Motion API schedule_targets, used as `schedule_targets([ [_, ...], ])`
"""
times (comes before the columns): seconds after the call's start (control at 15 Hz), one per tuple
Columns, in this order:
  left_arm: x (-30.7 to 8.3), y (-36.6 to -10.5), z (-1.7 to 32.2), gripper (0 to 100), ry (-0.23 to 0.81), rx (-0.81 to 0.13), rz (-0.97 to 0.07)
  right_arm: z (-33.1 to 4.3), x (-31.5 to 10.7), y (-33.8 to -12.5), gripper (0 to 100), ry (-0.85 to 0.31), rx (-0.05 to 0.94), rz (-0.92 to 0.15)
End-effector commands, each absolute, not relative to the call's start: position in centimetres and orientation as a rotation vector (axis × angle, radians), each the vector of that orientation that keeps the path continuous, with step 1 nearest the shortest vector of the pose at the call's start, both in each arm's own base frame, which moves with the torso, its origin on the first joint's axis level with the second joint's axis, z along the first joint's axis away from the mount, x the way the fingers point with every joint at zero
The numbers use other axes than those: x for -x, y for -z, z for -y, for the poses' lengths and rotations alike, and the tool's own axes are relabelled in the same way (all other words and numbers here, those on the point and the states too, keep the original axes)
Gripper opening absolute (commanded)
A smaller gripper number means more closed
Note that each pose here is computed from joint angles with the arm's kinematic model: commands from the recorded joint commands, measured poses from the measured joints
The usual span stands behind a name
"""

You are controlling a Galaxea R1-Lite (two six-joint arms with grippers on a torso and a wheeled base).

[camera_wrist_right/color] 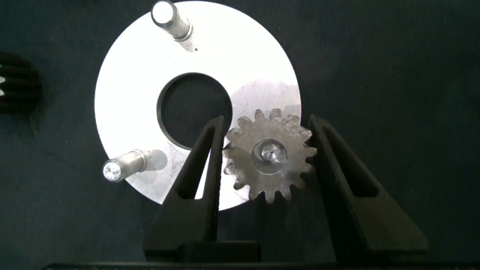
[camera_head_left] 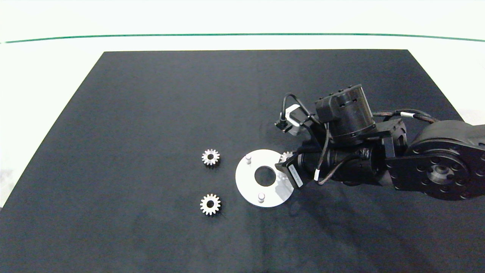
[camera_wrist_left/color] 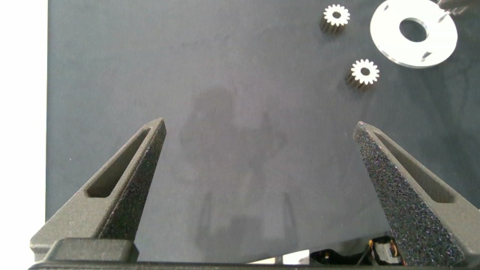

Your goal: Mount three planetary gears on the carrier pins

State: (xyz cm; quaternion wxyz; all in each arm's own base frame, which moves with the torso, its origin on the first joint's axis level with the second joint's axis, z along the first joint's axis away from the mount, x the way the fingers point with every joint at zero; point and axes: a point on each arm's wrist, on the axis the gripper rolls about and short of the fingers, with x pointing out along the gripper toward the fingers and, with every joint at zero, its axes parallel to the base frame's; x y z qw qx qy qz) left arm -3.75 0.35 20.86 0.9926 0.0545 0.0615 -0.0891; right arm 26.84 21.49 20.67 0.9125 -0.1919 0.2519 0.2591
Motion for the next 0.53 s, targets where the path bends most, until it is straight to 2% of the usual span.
schedule_targets([
  [0.07,3.71,-20.88,-0.35,100,0.178,-0.110,-0.123,-21.49,-26.82,-20.40,0,-0.532,0.402,-0.529],
  [0.53,3.72,-21.04,-0.35,100,0.177,-0.105,-0.109,-21.10,-26.51,-20.28,0,-0.530,0.405,-0.538],
])
